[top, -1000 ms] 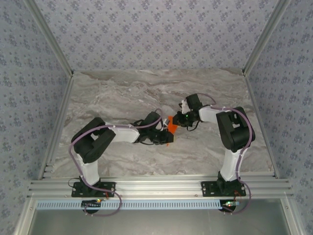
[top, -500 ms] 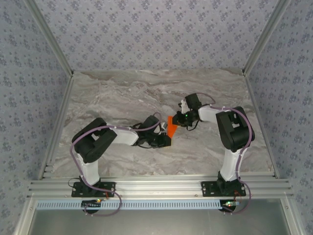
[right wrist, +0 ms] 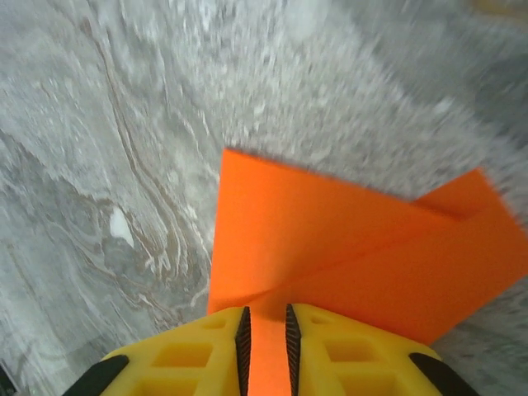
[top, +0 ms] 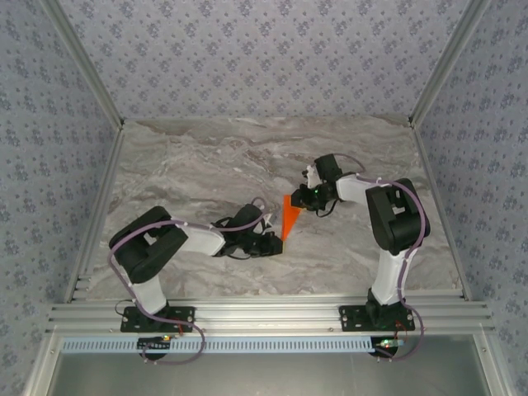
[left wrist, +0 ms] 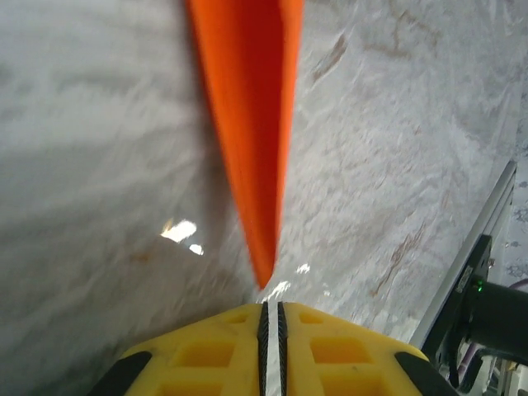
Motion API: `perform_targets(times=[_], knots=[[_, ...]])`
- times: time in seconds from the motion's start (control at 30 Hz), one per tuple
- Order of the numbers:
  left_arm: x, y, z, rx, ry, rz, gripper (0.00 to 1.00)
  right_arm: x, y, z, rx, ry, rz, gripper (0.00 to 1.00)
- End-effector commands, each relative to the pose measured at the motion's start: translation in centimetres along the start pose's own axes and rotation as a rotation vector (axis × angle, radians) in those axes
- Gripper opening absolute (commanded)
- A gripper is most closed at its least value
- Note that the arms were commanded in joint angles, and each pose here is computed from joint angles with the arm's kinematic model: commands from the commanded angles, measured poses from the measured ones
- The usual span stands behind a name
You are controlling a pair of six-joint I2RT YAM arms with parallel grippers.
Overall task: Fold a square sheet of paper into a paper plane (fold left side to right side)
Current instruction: Fold the wing for the fifth time at the center of the table, then pick up the paper plane at the center of the table.
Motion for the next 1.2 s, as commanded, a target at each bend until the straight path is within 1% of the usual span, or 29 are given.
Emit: perform_targets(times=[0.0,0.07,0.1,0.17,0.23,0.27,0.4,0.5,0.63,0.67,0.77,0.87,0.9,0.97,1.07,1.17], knots=[[1.4,-1.1,0.2,0.0,0.043,0.011,0.15,3.9,3.2,1.9,0.067,-0.025,-0.107,0.31],[2.4,-0.7,-0.5,-0.031,0.052,-0.025,0.18,5.6,3.7,2.4,0.092,-0.083,-0.14,0.44],[3.0,-0.4,-0.8,-0.046,0.062,-0.049,0.2,6.5,3.6,2.7,0.102,-0.117,-0.154,0.49],[4.2,0.2,-1.1,-0.067,0.087,-0.101,0.22,7.6,2.7,3.1,0.111,-0.194,-0.161,0.54],[5.5,1.0,-1.1,-0.084,0.139,-0.168,0.29,8.3,1.4,3.3,0.114,-0.3,-0.162,0.58],[6.2,1.5,-1.1,-0.094,0.176,-0.206,0.32,8.3,0.5,3.7,0.118,-0.343,-0.158,0.59],[8.7,3.1,-0.9,-0.112,0.294,-0.329,0.36,7.3,-2.9,3.9,0.054,-0.443,-0.16,0.6],[9.4,3.4,-1.2,-0.112,0.292,-0.366,0.38,6.3,-4.8,3.1,-0.038,-0.494,-0.181,0.59],[9.3,3.2,-0.9,-0.095,0.277,-0.371,0.39,4.9,-6.5,2.3,-0.075,-0.525,-0.165,0.58],[9.2,3.1,-0.7,-0.091,0.277,-0.371,0.39,4.3,-6.8,2.3,-0.081,-0.505,-0.157,0.55],[9.3,2.9,-0.3,-0.087,0.279,-0.374,0.39,3.0,-7.4,3.1,-0.087,-0.428,-0.129,0.43],[9.5,2.9,-0.3,-0.088,0.282,-0.38,0.39,3.1,-7.3,4.4,-0.054,-0.403,-0.143,0.27],[9.6,2.9,-0.4,-0.091,0.283,-0.382,0.39,3.4,-7.2,4.8,-0.043,-0.387,-0.152,0.2],[9.8,2.9,-0.4,-0.093,0.283,-0.386,0.39,4.0,-6.9,5.9,-0.018,-0.353,-0.163,0.09],[10.0,2.9,-0.4,-0.093,0.292,-0.392,0.39,5.3,-6.5,8.2,0.034,-0.287,-0.188,0.0],[10.4,3.0,-0.3,-0.094,0.304,-0.405,0.4,6.7,-6.4,10.6,0.11,-0.19,-0.206,0.0]])
Point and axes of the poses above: each hand's point on the last joint's axis, 136 mm out from that joint toward the fingers, its own x axis back along the fingers, its own z axis along the line the jaws close on, y = z × x, the point moved 3 cm from there along x, back along the fingers, and after that the axes turned 7 degrees about x, right-handed, at the moved point
